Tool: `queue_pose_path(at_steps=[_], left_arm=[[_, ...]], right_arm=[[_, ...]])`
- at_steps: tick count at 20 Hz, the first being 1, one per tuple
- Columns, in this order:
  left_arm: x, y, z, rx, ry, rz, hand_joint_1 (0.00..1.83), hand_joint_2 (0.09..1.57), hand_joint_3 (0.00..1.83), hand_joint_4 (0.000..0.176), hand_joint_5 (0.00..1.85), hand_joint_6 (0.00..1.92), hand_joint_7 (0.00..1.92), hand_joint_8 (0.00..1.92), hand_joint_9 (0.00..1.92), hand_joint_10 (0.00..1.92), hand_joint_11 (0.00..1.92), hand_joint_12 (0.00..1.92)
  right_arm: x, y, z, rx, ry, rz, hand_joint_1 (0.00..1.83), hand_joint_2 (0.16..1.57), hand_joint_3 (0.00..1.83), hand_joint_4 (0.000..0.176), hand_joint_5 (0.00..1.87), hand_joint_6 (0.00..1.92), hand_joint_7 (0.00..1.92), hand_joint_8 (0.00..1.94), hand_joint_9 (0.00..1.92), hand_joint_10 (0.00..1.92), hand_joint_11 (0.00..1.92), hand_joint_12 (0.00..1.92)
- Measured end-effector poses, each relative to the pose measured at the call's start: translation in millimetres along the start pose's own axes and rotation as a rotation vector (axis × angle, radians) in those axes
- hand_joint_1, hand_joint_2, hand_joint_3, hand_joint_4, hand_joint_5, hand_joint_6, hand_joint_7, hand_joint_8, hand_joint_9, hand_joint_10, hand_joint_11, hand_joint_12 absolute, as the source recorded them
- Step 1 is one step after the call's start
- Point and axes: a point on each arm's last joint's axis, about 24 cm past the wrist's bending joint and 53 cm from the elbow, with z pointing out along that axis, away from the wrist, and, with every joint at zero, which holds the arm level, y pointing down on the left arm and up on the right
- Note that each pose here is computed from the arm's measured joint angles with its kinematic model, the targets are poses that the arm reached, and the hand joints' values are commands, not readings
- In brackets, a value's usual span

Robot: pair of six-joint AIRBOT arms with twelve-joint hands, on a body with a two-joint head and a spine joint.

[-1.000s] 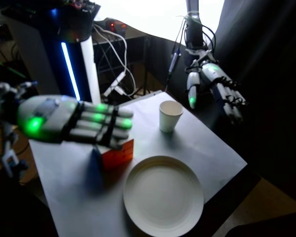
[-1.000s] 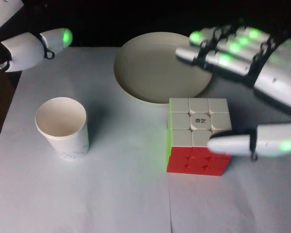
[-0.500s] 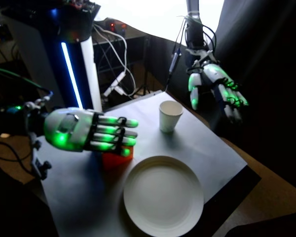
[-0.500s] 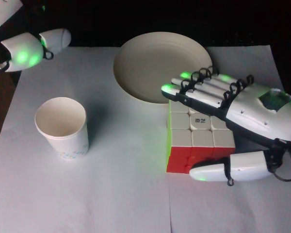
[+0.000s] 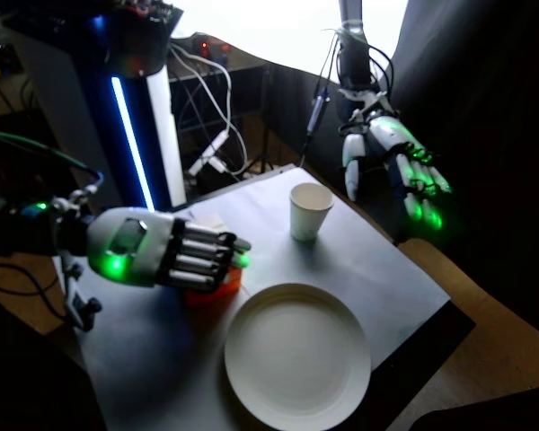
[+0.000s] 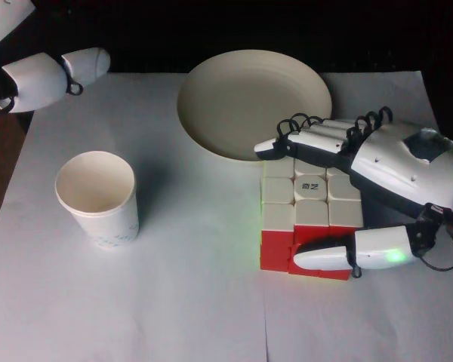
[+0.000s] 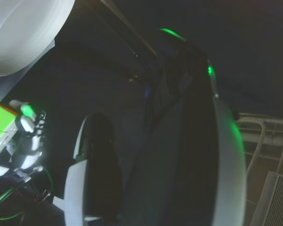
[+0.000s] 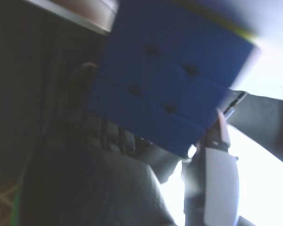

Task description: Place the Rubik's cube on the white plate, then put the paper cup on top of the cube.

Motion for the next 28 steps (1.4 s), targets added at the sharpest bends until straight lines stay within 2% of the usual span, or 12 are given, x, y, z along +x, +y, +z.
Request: queue_pose_path(at_steps=[8, 10, 12, 14, 15, 16, 17, 18, 20, 22, 25, 28], left_arm=[[0.9, 4.8, -2.1, -0.014, -0.001, -0.007, 0.56, 1.38, 0.00, 0.029, 0.25, 0.00, 0.24, 0.01, 0.27, 0.01, 0.00, 1.15], [1.3, 3.9, -2.1, -0.011, 0.000, -0.005, 0.57, 1.38, 0.00, 0.000, 0.26, 0.00, 0.23, 0.00, 0.27, 0.01, 0.00, 1.18], [0.4, 4.6, -2.2, -0.014, -0.003, -0.007, 0.57, 1.39, 0.00, 0.039, 0.24, 0.00, 0.22, 0.00, 0.27, 0.00, 0.00, 1.07], [0.3, 4.6, -2.2, -0.014, -0.003, -0.008, 0.60, 1.40, 0.00, 0.000, 0.25, 0.00, 0.24, 0.00, 0.26, 0.01, 0.00, 1.11], [0.3, 4.6, -2.2, -0.014, -0.003, -0.008, 0.52, 1.40, 0.00, 0.019, 0.24, 0.00, 0.21, 0.00, 0.24, 0.00, 0.00, 1.14], [0.6, 3.9, -2.1, -0.011, -0.002, -0.005, 0.46, 1.40, 0.00, 0.076, 0.21, 0.00, 0.18, 0.00, 0.23, 0.00, 0.00, 1.14], [1.1, 3.5, -2.3, -0.009, 0.000, -0.003, 0.52, 1.40, 0.00, 0.063, 0.22, 0.00, 0.14, 0.00, 0.19, 0.00, 0.00, 1.05], [0.8, 4.2, -2.3, -0.012, -0.001, -0.005, 0.58, 1.41, 0.00, 0.003, 0.22, 0.00, 0.15, 0.00, 0.21, 0.01, 0.00, 1.10], [-0.4, 4.2, -2.3, -0.012, -0.006, -0.008, 0.57, 1.40, 0.00, 0.000, 0.23, 0.00, 0.15, 0.00, 0.21, 0.01, 0.00, 1.19], [-0.9, 2.9, -2.3, -0.006, -0.008, -0.005, 0.54, 1.40, 0.00, 0.034, 0.23, 0.00, 0.14, 0.00, 0.19, 0.00, 0.00, 1.16], [-1.4, 2.0, -2.1, -0.002, -0.011, -0.005, 0.50, 1.40, 0.00, 0.000, 0.25, 0.00, 0.16, 0.00, 0.19, 0.00, 0.00, 1.23], [-2.4, 4.4, -1.3, -0.008, -0.017, -0.008, 0.60, 1.41, 0.00, 0.029, 0.24, 0.00, 0.19, 0.01, 0.24, 0.02, 0.00, 1.34]], right_arm=[[-29.8, 19.3, -2.2, -0.048, -0.057, -0.051, 1.11, 1.34, 0.00, 0.000, 0.52, 1.54, 0.67, 1.70, 0.60, 1.92, 0.73, 1.92], [-53.3, 30.5, 1.5, -0.087, -0.114, -0.070, 1.10, 1.33, 0.00, 0.000, 0.53, 1.56, 0.68, 1.64, 0.57, 1.87, 0.69, 1.92], [-68.8, 35.7, 4.8, -0.107, -0.150, -0.090, 1.09, 1.34, 0.00, 0.000, 0.53, 1.57, 0.66, 1.65, 0.52, 1.85, 0.63, 1.92], [-77.9, 37.3, 10.0, -0.112, -0.163, -0.125, 1.07, 1.36, 0.00, 0.001, 0.51, 1.63, 0.61, 1.70, 0.50, 1.89, 0.66, 1.92], [-84.5, 39.6, 15.7, -0.120, -0.178, -0.132, 1.08, 1.34, 0.00, 0.009, 0.54, 1.61, 0.64, 1.63, 0.51, 1.85, 0.63, 1.92], [-92.9, 39.4, 22.3, -0.118, -0.195, -0.140, 1.09, 1.34, 0.00, 0.000, 0.54, 1.57, 0.65, 1.65, 0.54, 1.87, 0.67, 1.92], [-101.2, 38.2, 29.1, -0.117, -0.209, -0.153, 1.12, 1.33, 0.00, 0.000, 0.53, 1.51, 0.67, 1.70, 0.61, 1.92, 0.78, 1.92], [-108.3, 35.3, 36.3, -0.108, -0.221, -0.160, 1.12, 1.34, 0.00, 0.000, 0.51, 1.52, 0.67, 1.72, 0.65, 1.92, 0.83, 1.92], [-116.4, 27.0, 56.5, -0.081, -0.232, -0.159, 1.09, 1.34, 0.00, 0.000, 0.53, 1.56, 0.65, 1.68, 0.60, 1.92, 0.79, 1.92], [-115.2, 20.0, 79.9, -0.061, -0.224, -0.151, 1.10, 1.33, 0.00, 0.000, 0.52, 1.56, 0.68, 1.63, 0.60, 1.90, 0.77, 1.92], [-112.6, -1.8, 109.2, 0.006, -0.219, -0.105, 1.08, 1.35, 0.00, 0.000, 0.50, 1.65, 0.65, 1.59, 0.51, 1.81, 0.65, 1.92], [-104.4, -20.6, 120.6, 0.063, -0.203, -0.066, 1.07, 1.35, 0.00, 0.000, 0.49, 1.62, 0.63, 1.65, 0.53, 1.79, 0.67, 1.92]])
